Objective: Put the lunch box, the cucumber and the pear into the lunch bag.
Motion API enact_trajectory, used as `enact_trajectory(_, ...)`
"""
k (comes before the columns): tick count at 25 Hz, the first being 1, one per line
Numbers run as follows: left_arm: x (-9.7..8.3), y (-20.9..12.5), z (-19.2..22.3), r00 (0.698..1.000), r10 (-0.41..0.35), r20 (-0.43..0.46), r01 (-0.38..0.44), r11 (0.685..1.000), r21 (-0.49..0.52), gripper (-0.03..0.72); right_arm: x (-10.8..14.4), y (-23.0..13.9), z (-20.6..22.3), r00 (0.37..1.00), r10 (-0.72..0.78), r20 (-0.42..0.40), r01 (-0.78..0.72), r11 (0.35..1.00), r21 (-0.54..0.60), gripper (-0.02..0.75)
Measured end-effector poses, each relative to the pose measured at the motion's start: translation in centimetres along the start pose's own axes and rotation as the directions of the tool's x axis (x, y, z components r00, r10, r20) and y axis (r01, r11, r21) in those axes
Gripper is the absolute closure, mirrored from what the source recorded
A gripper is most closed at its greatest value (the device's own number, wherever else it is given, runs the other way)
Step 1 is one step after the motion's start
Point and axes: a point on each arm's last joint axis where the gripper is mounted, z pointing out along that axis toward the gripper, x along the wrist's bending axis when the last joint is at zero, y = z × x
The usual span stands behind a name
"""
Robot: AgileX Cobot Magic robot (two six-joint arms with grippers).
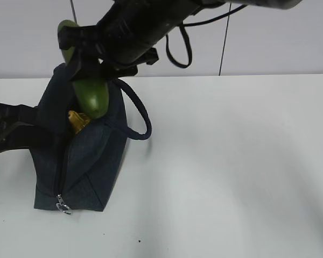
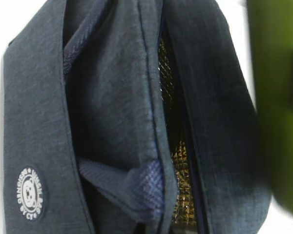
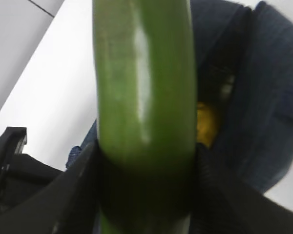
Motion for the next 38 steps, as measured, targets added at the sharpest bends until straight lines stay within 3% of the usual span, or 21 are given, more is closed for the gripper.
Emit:
enact_trajectory(5, 0.0, 0.0, 0.0, 1.000, 0.000, 0.000, 0.000, 1.000, 0.000, 0.706, -0.5, -1.1, 4.1, 0.990, 0.072, -0.125, -0.067, 0.997, 0.043, 0.349)
enact_trajectory(8, 0.0, 0.0, 0.0, 1.000, 0.000, -0.004, 0.000, 1.000, -0.005, 0.706, -1.1, -1.5, 5.8, 0.984, 0.103, -0.146, -0.098, 0.994, 0.042, 0.349)
enact_trajectory(14, 0.1, 0.1, 0.0, 1.000, 0.000, -0.007, 0.000, 1.000, -0.009, 0.706, -1.8, -1.7, 6.7, 0.991, 0.070, -0.114, -0.066, 0.997, 0.038, 0.344)
enact_trajectory(23, 0.0, 0.0, 0.0, 1.000, -0.003, -0.001, 0.003, 1.000, -0.005, 0.706, -2.4, -2.2, 6.7, 0.998, -0.045, -0.048, 0.049, 0.995, 0.083, 0.239)
enact_trajectory(34, 0.0, 0.0, 0.0, 1.000, -0.003, 0.000, 0.003, 1.000, -0.005, 0.706, -0.8, -0.1, 1.3, 0.968, -0.245, 0.055, 0.245, 0.969, 0.011, 0.227)
enact_trajectory(38, 0.0, 0.0, 0.0, 1.000, -0.003, 0.000, 0.003, 1.000, -0.005, 0.706, -0.8, 0.0, 0.1, 0.960, -0.256, 0.110, 0.253, 0.967, 0.037, 0.227)
